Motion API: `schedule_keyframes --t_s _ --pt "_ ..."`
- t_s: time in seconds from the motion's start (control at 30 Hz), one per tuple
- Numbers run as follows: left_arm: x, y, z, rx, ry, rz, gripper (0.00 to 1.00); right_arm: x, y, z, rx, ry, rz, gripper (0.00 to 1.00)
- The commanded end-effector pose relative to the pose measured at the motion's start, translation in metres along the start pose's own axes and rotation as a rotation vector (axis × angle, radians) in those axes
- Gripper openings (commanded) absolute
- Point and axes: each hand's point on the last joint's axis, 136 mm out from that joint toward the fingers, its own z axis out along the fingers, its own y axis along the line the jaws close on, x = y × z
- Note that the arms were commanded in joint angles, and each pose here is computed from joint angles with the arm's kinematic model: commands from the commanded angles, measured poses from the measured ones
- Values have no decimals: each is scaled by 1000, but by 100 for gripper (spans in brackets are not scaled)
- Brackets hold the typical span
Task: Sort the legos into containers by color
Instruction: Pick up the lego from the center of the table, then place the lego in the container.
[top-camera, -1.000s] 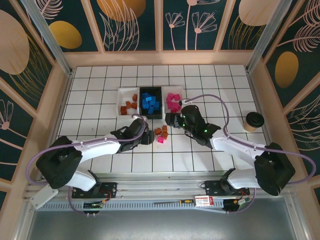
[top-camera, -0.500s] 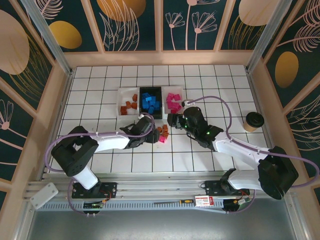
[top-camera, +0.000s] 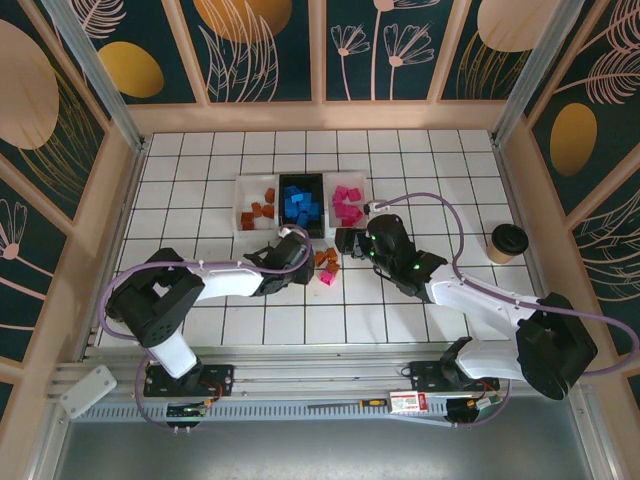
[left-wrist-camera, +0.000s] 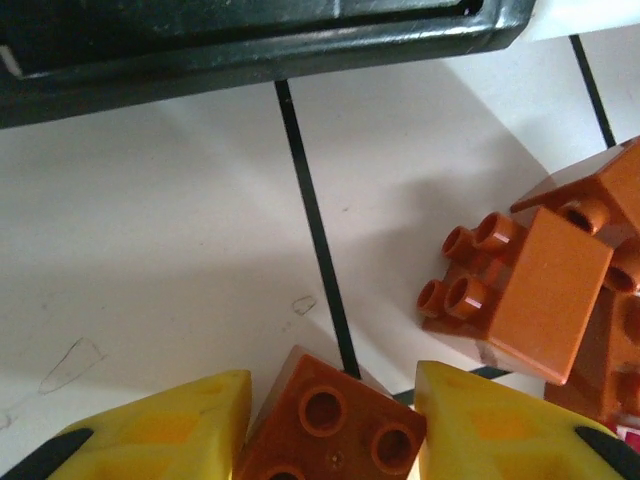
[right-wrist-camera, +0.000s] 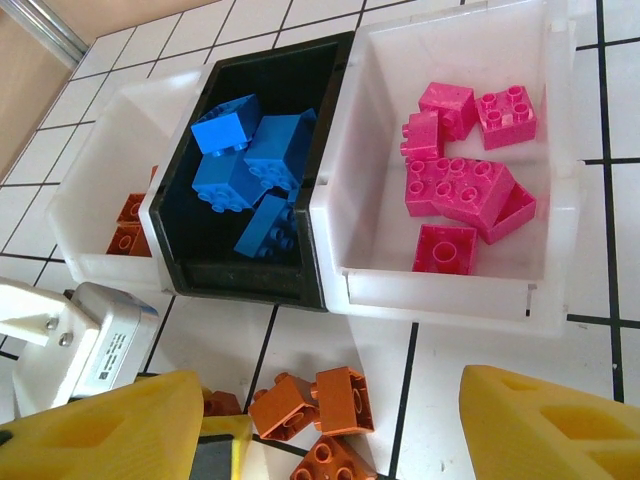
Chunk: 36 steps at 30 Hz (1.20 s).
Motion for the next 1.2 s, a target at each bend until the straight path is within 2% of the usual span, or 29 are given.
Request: schedule_keyframes --t_s 0.0,0.2,0.33,0.43,0.67,0.83,0.97,1.03,1.17 --pt "2 14 -15 -37 -26 -33 38 -6 -4 -5 14 -32 27 69" --pt "-27 41 -61 -81 -150 -112 36 -5 -5 -6 12 -34 29 69" --pt "-69 69 -91 -130 -266 -189 39 -4 -6 -9 9 -40 34 69" --pt "-101 91 -99 -178 -320 -232 40 -3 -7 -11 9 -40 37 69" --pt "-155 135 -77 -270 -352 -306 37 6 -10 -14 4 -23 45 69" --pt "-182 142 -53 -282 -338 -313 41 14 -13 -18 -3 -10 51 69" --pt "-195 146 -41 -288 -329 -323 48 24 -13 -19 -18 13 52 69" --pt "-193 150 -27 -298 -299 -326 55 30 -12 -17 -27 34 48 70" --pt "-205 143 -35 -266 -313 -323 70 42 -9 -11 -35 73 42 70"
